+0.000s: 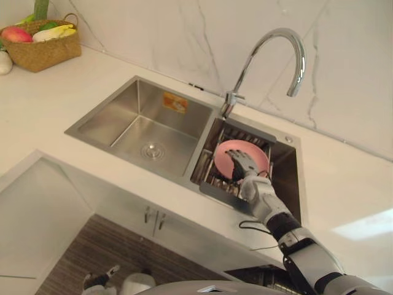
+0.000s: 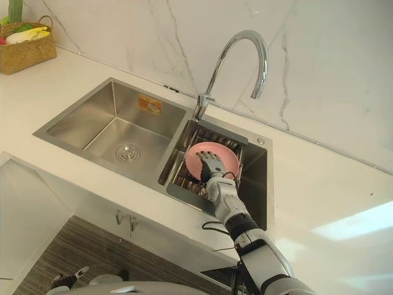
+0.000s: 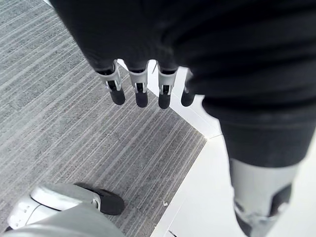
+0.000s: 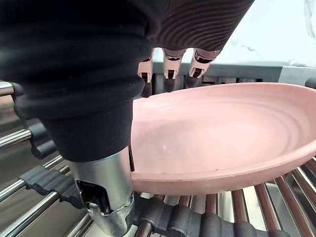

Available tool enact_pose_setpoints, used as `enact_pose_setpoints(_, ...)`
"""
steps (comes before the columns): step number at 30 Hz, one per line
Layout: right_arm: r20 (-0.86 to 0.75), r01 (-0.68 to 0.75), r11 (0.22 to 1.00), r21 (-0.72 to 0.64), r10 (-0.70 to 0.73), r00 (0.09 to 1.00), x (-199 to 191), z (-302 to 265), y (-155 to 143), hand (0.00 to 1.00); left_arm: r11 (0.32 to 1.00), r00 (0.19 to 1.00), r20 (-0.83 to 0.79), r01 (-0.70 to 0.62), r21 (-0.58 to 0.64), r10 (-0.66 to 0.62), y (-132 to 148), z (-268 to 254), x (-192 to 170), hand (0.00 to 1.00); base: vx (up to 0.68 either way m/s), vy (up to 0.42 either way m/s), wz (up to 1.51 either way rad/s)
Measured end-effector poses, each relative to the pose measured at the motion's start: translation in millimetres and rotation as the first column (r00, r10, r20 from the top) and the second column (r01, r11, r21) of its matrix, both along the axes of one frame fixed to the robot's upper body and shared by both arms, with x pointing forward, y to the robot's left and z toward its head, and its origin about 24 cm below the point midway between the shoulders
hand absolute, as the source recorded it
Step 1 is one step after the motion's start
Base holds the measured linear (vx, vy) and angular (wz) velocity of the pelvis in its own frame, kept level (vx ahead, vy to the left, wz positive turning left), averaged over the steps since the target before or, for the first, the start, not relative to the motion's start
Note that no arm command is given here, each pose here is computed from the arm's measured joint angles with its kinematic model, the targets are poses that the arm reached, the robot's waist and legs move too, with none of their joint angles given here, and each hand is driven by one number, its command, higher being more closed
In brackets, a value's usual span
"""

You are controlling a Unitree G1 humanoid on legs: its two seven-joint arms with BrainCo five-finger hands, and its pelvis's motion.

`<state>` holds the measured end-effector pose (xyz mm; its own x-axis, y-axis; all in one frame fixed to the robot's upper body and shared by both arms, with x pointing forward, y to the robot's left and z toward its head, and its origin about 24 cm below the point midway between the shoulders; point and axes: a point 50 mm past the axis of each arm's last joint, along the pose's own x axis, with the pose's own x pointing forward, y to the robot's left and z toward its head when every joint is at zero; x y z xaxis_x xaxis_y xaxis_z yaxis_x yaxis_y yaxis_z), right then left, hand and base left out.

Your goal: Walk over to the sink, pick up the cup, carry it to the dishwasher, place the cup inside the dishwasher, then close the dishwasher door

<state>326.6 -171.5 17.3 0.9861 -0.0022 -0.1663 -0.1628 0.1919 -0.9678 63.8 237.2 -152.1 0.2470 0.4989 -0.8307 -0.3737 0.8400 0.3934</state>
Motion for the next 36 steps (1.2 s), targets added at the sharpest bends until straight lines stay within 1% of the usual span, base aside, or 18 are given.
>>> enact_pose_setpoints(5, 0.127, -0.016, 0.999, 0.039, 0.011, 0.992, 0.9, 6.8, 4.1, 0.0, 1.0, 1.0, 0.001, 0.008, -0.007, -0.008, -2.0, -0.4, 0.3, 0.0, 0.0, 0.0, 0.01)
enact_pose_setpoints(12, 0.222, -0.012, 0.993, 0.118, -0.015, 0.975, 1.0, 12.2, 5.0, 0.0, 1.0, 1.0, 0.009, 0.023, -0.007, -0.023, -2.6, -0.2, 0.4, 0.0, 0.0, 0.0, 0.03)
enact_pose_setpoints(14, 0.24, 0.002, 0.989, 0.148, -0.038, 0.97, 1.2, 13.9, 4.3, 0.0, 1.0, 1.0, 0.011, 0.024, -0.007, -0.024, -2.6, -0.1, 0.5, 0.0, -0.01, 0.004, 0.04)
enact_pose_setpoints(15, 0.248, 0.029, 0.981, 0.193, -0.077, 0.966, 1.7, 15.3, 1.6, 0.0, 1.0, 1.0, 0.01, 0.024, -0.009, -0.024, -2.6, -0.2, -0.1, 0.0, 0.0, 0.0, 0.0)
enact_pose_setpoints(21, 0.289, 0.081, 0.96, 0.269, -0.161, 0.944, 6.6, 34.3, -6.6, 0.0, 0.999, 1.0, -0.004, 0.029, -0.032, -0.029, -3.8, -1.6, -6.6, 0.0, 0.0, 0.001, -0.02)
enact_pose_setpoints(23, 0.274, 0.101, 0.958, 0.268, -0.176, 0.945, 8.2, 38.2, -11.5, 0.0, 0.999, 1.0, -0.005, 0.029, -0.033, -0.029, -3.6, -1.7, -7.4, 0.0, 0.0, 0.0, -0.1)
enact_pose_setpoints(28, 0.096, 0.133, 0.972, 0.195, -0.154, 0.983, 8.4, 29.2, -17.7, 0.0, 0.999, 0.999, -0.004, 0.032, -0.04, -0.032, -3.8, -1.8, -7.3, 0.0, 0.0, 0.0, -0.04)
enact_pose_setpoints(32, 0.002, 0.129, 0.973, 0.193, -0.132, 0.991, 7.9, 23.9, -18.2, 0.0, 0.999, 0.999, -0.007, 0.032, -0.041, -0.032, -3.8, -1.9, -7.0, 0.0, 0.0, 0.0, 0.0)
enact_pose_setpoints(34, -0.013, 0.13, 0.972, 0.194, -0.13, 0.991, 7.9, 23.4, -18.4, 0.0, 0.999, 0.999, -0.01, 0.032, -0.042, -0.032, -3.6, -1.9, -7.0, 0.0, 0.0, 0.0, 0.0)
enact_pose_setpoints(36, -0.027, 0.138, 0.961, 0.241, -0.136, 0.99, 7.7, 22.3, -18.0, 0.0, 0.999, 0.999, -0.013, 0.033, -0.042, -0.033, -3.2, -1.9, -6.8, 0.0, 0.0, 0.0, 0.0)
